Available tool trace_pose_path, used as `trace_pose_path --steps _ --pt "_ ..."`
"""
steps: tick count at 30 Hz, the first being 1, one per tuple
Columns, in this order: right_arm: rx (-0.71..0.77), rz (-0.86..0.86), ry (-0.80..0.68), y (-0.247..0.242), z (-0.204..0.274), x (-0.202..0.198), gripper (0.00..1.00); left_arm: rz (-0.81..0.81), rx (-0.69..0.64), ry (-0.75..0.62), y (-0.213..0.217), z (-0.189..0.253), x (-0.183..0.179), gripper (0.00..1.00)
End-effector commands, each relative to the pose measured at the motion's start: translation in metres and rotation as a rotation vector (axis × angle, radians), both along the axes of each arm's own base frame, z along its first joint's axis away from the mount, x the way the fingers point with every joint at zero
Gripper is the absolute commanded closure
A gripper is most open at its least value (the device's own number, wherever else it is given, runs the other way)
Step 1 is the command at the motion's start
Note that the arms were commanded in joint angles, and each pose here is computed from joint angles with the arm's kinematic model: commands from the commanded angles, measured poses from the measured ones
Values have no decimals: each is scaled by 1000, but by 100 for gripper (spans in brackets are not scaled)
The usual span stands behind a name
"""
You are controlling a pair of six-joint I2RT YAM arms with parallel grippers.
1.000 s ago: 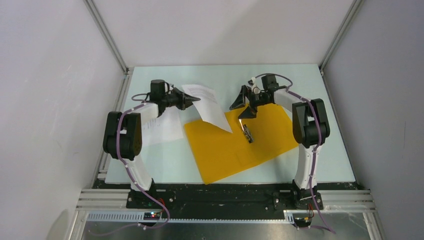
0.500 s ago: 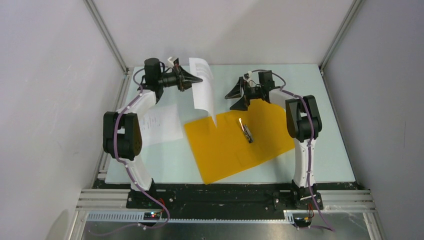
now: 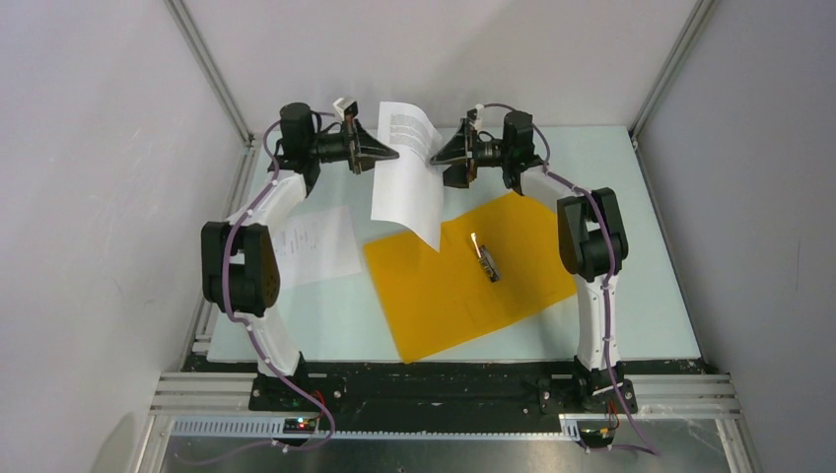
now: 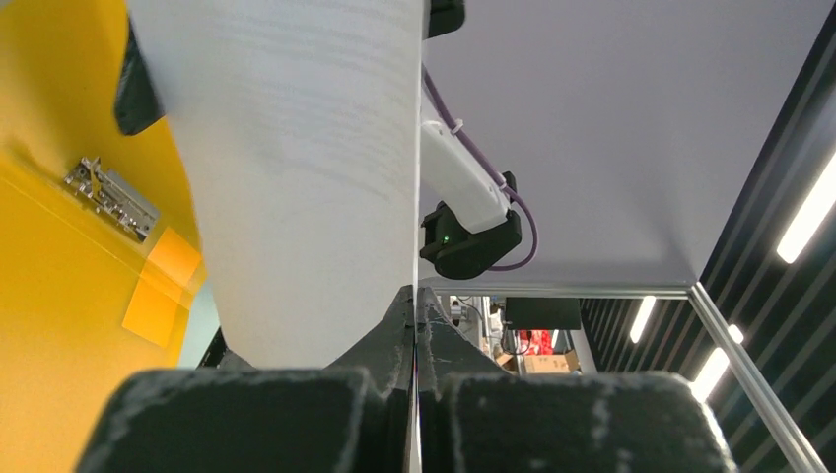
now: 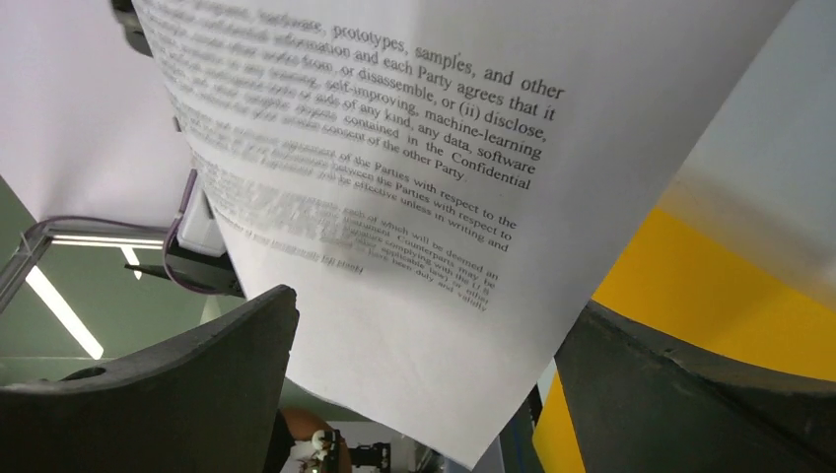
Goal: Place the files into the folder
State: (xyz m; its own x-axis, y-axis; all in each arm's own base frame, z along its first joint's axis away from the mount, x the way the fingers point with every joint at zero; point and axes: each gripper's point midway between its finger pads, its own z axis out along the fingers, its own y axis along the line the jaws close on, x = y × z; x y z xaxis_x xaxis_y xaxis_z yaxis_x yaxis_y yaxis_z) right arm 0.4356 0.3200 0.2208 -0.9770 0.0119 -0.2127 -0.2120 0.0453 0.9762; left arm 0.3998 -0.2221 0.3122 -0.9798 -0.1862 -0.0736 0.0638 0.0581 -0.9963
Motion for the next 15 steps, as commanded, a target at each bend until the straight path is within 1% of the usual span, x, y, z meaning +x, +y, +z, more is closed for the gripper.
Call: trace_pose_path --steps 1,3,8,12,13,14,15 --pt "64 39 -142 -1 55 -11 0 -25 4 -51 5 -1 -11 100" --pt "55 17 -144 -7 55 -8 0 -23 9 -48 7 -9 -11 100" --pt "2 -67 -89 -26 46 2 9 8 30 -56 10 -27 -6 99" --pt "-23 -95 -74 -34 40 3 22 24 55 -59 7 -41 -3 95" --pt "-27 -96 -79 -34 39 3 28 28 59 -51 6 -44 -2 93" --pt "-26 -95 -87 -33 40 2 32 20 62 -50 3 -46 -3 91" --pt "-25 -90 -98 -32 40 1 39 18 65 -43 1 -49 -2 90"
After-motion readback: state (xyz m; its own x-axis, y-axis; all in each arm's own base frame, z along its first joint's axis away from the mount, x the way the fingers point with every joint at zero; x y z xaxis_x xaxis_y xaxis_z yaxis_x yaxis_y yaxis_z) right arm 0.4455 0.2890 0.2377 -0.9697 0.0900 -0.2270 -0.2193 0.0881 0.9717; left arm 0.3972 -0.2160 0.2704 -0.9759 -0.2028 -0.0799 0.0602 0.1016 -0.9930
